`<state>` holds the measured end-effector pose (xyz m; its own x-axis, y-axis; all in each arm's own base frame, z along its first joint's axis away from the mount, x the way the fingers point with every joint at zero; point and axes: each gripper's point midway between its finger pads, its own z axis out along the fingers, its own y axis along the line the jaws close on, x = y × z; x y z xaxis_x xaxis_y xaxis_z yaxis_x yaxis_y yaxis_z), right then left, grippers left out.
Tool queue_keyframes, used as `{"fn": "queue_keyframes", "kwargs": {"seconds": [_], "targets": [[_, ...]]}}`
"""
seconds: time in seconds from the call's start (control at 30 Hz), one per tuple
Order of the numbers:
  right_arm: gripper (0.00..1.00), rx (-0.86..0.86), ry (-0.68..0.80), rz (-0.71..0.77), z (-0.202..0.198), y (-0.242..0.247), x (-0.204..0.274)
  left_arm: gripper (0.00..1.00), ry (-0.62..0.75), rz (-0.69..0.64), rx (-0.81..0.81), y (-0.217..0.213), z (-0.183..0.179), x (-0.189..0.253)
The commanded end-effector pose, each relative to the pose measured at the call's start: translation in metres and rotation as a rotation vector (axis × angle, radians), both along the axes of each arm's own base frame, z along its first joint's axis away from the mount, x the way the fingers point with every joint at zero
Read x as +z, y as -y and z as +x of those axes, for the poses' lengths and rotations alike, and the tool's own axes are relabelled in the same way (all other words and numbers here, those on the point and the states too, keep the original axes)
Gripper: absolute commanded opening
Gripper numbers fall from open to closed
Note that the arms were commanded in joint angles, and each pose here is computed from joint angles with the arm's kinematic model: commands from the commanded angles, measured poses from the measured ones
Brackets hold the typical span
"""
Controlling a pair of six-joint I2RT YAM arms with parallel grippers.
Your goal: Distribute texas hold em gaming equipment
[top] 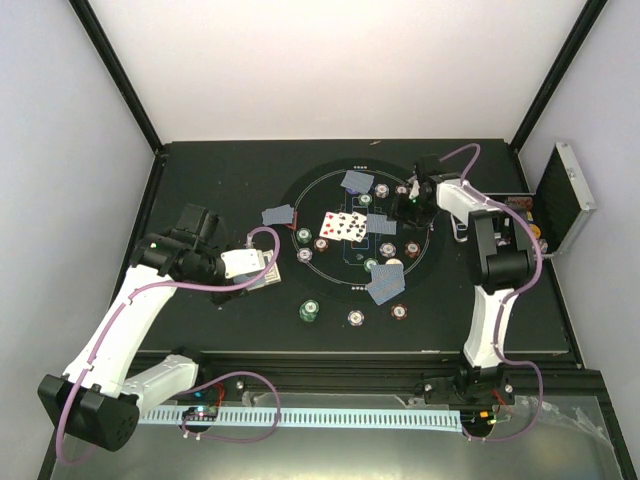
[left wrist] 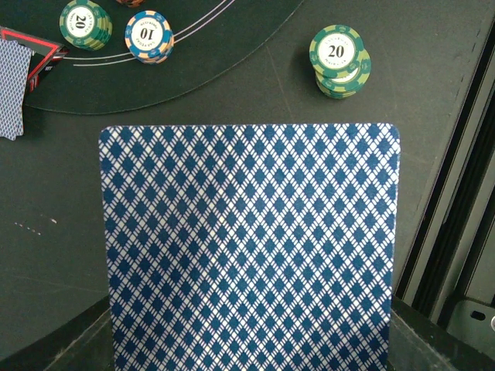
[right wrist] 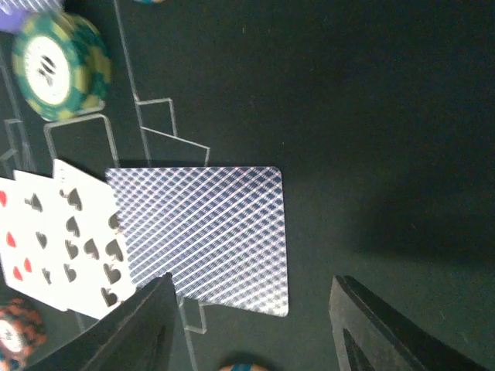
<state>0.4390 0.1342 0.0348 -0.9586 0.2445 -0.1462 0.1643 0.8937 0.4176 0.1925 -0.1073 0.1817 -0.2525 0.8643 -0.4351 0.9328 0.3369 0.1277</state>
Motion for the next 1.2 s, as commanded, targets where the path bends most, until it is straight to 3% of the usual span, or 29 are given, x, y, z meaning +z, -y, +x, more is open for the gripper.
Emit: {"fn": "queue_keyframes", "kwargs": {"seconds": [0.0,0.3,0.6,0.77,1.17], "targets": [[0.6,-0.028,0.133,-0.047,0.001,0.007,0.058,0.02,0.027,-0.008,-0.004,0.0,0.0,0.01],[0.81,0.18,0.249,0.333,-0.085,-0.134,0.123,0.02,0.014,-0.032,-0.002,0.004,0.001,0.011],[0.86,0.425,0.203,0.749,-0.192,-0.264,0.169,0.02,0.006,-0.045,-0.003,0.007,0.002,0.013],[0.86,0.488,0.156,0.841,-0.223,-0.295,0.175,0.01,0.005,-0.048,-0.004,0.007,0.001,0.012],[0.84,0.532,0.085,0.929,-0.246,-0.325,0.168,0.02,0.013,-0.049,-0.006,0.007,0.001,0.015]]}}
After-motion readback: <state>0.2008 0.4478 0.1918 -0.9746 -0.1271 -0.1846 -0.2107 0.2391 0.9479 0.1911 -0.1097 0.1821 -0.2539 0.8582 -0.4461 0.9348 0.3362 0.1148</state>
